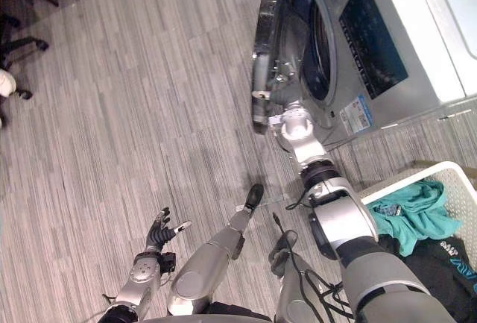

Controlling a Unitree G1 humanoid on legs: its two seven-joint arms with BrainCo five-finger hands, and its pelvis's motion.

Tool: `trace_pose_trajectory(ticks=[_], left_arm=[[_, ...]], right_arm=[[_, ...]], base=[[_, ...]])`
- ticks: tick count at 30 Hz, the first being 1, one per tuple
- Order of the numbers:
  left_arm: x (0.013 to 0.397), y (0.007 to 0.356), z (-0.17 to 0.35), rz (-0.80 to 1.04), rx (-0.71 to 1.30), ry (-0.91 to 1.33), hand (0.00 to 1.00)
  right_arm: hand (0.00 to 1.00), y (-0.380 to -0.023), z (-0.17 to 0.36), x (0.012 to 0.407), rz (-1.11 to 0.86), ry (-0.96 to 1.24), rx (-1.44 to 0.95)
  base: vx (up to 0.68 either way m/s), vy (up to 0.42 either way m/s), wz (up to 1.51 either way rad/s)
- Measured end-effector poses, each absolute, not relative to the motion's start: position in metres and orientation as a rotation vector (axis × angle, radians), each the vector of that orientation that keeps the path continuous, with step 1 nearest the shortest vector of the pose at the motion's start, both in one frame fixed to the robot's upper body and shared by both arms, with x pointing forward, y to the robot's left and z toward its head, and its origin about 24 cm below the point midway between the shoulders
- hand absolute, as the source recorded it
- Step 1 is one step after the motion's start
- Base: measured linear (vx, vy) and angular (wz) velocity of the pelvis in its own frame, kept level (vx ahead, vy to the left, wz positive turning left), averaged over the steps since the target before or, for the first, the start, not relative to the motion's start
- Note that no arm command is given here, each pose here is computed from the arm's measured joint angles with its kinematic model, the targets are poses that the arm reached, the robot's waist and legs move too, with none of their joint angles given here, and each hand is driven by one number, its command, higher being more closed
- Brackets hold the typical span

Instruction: Pick up the laundry basket with both hands and put the clothes into the washing machine.

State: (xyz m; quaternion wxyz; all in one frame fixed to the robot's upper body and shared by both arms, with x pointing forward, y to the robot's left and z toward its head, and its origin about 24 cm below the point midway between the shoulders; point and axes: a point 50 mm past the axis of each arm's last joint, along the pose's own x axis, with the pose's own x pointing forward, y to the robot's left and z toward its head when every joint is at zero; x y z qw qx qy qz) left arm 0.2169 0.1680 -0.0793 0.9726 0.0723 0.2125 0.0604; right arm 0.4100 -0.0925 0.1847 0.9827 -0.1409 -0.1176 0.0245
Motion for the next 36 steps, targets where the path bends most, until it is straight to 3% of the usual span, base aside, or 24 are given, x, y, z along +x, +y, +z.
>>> trace_pose_trajectory(ticks=[4,6,10,13,19,28,32,36], left_arm=[[0.233,0.159,-0.060,0.080,0.142,0.329,0.00],[0.236,0.156,-0.054,0.072,0.130,0.290,0.00],[0.236,0.156,-0.053,0.079,0.103,0.286,0.00],[0.237,0.157,-0.051,0.086,0.102,0.281,0.00],[0.267,0.151,-0.025,0.065,0.111,0.180,0.00],[0.325,0.158,0.048,0.061,0.225,-0.065,0.00],[0.365,0.193,0.106,0.148,0.362,-0.174,0.00],[0.383,0.261,0.176,0.369,0.490,-0.246,0.00]], right_arm=[[0.00,-0.060,0.246,0.409,0.119,-0.389,-0.251],[0.00,-0.038,0.296,0.393,0.187,-0.593,-0.225],[0.00,-0.020,0.319,0.370,0.274,-0.761,-0.188],[0.00,-0.026,0.301,0.364,0.289,-0.763,-0.150],[0.00,-0.089,0.191,0.355,0.218,-0.520,-0.162],[0.00,-0.096,0.118,0.307,0.323,-0.360,-0.126],[0.00,-0.095,0.111,0.304,0.334,-0.339,-0.116],[0.00,-0.118,0.122,0.308,0.205,-0.374,-0.019]], base=[[-0.02,-0.248,0.82],[0.00,-0.217,0.63],[-0.01,-0.106,0.14],[-0.08,-0.002,-0.68],[-0.14,0.051,-0.84],[-0.09,-0.013,-0.52],[-0.02,-0.059,-0.44],[-0.03,-0.040,-0.37]])
